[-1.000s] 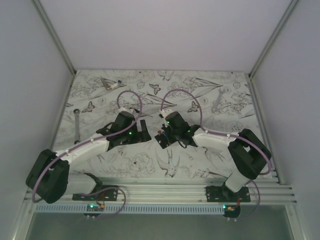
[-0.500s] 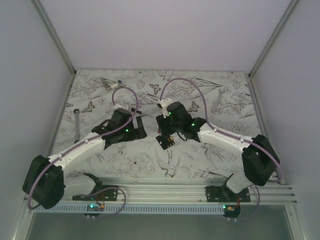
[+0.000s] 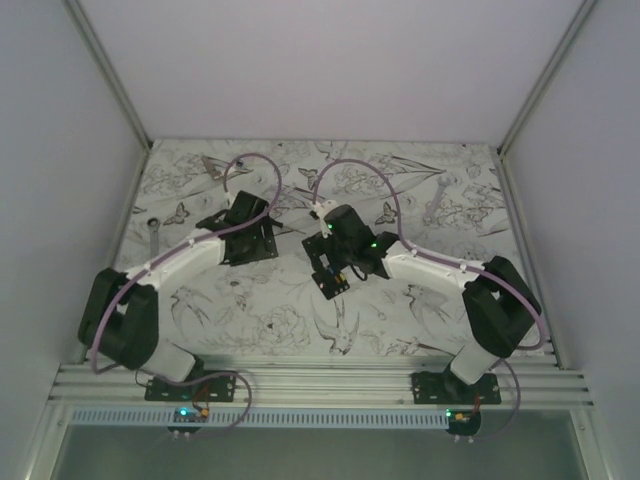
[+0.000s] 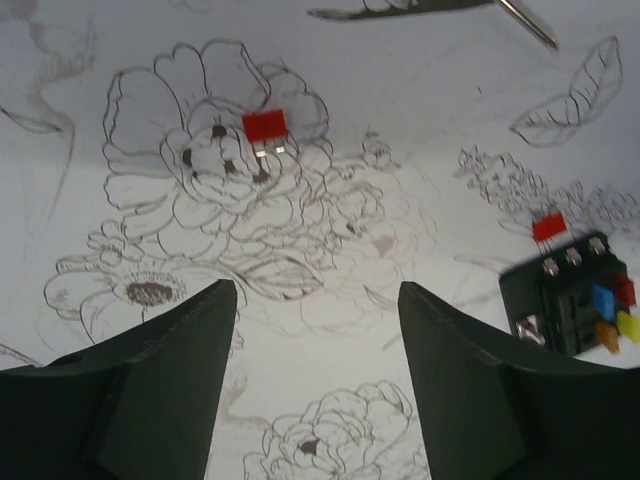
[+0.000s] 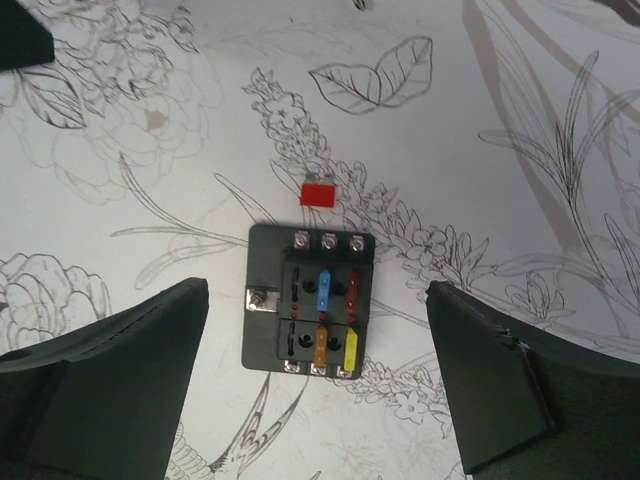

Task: Snap on the fuse box
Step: Pick up the fuse from the center of the board.

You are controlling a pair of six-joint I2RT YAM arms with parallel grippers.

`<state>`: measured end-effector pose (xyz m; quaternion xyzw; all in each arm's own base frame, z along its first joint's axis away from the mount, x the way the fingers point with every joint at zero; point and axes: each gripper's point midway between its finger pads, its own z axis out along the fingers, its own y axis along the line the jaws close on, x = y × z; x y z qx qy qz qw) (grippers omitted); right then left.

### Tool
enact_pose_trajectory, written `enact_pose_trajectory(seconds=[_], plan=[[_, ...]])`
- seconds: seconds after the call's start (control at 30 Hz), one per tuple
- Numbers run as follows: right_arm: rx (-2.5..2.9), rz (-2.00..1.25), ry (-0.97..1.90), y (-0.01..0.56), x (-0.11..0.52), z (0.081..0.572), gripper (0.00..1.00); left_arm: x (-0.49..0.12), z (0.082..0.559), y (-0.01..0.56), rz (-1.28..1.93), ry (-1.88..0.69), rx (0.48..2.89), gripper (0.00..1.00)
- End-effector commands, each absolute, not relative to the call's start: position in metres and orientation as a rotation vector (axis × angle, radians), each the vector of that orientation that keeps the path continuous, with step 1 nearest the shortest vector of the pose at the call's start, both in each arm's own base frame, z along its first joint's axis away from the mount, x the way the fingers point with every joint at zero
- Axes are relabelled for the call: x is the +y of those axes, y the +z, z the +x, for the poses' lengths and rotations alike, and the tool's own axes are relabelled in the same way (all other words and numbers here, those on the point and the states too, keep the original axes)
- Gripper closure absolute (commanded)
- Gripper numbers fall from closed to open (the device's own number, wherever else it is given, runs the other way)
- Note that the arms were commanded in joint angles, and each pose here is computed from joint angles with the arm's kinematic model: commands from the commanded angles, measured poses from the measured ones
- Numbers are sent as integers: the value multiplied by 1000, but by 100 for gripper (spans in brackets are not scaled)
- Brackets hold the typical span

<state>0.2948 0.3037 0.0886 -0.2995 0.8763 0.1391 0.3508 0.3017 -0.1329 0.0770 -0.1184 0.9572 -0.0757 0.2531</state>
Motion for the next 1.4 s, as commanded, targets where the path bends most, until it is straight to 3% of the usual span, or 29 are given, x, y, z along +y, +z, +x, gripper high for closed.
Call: enact_pose_trajectory(seconds=[0.0, 0.27, 1.37], plan=[[2249, -693, 311, 94, 288, 302, 1, -113, 312, 66, -307, -12, 2642, 35], [2215, -618, 297, 105, 265, 302, 0, -111, 341, 43, -323, 76, 2686, 47], [2223, -623, 315, 101, 259, 294, 0, -106, 357, -1, -478, 24, 2798, 66]])
